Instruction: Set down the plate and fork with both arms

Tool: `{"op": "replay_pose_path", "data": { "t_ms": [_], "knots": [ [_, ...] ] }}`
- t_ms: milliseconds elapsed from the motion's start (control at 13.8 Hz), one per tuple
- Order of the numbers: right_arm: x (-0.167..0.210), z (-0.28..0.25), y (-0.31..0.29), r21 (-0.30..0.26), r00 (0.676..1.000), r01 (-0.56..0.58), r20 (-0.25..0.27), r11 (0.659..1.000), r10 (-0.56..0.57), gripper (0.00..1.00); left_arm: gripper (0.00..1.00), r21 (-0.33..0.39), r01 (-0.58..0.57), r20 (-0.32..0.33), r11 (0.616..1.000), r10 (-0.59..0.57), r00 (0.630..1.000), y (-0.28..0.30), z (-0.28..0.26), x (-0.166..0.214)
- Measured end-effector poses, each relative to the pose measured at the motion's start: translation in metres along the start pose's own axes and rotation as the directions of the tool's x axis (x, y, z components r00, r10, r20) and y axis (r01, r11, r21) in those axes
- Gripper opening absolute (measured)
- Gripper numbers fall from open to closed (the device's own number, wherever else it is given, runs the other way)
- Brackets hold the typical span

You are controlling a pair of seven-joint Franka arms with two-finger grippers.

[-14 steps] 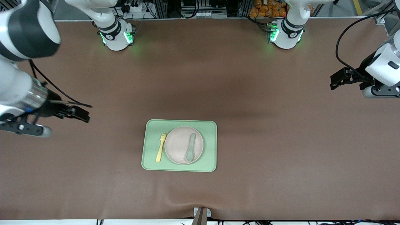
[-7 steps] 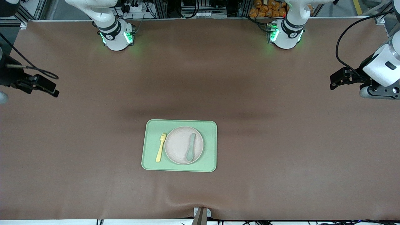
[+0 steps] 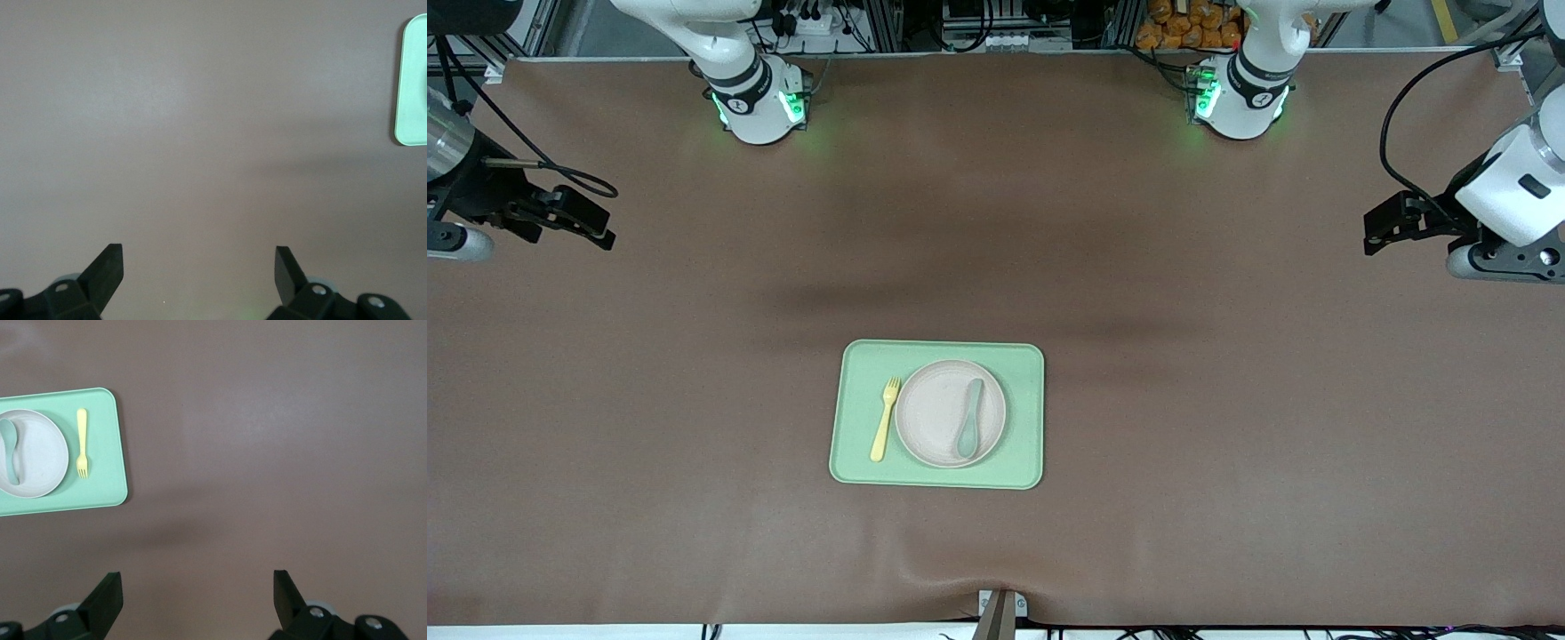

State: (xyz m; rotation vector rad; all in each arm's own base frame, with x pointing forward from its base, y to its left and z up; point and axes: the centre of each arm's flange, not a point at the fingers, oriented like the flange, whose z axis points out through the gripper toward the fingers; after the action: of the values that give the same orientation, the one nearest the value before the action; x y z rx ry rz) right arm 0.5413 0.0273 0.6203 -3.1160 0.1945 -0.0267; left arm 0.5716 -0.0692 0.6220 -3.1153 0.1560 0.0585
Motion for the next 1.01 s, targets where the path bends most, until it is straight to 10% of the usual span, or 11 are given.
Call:
{"op": "replay_pose_path", "data": {
  "t_ms": [1013],
  "knots": [
    [0.011,-0.034,0.005,0.004,0.997,0.064,-0.051,0.998,-0.064,1.0,1.0,0.0,-0.001,0.002,1.0,0.001,1.0,0.0,0.001,0.001]
  ]
}}
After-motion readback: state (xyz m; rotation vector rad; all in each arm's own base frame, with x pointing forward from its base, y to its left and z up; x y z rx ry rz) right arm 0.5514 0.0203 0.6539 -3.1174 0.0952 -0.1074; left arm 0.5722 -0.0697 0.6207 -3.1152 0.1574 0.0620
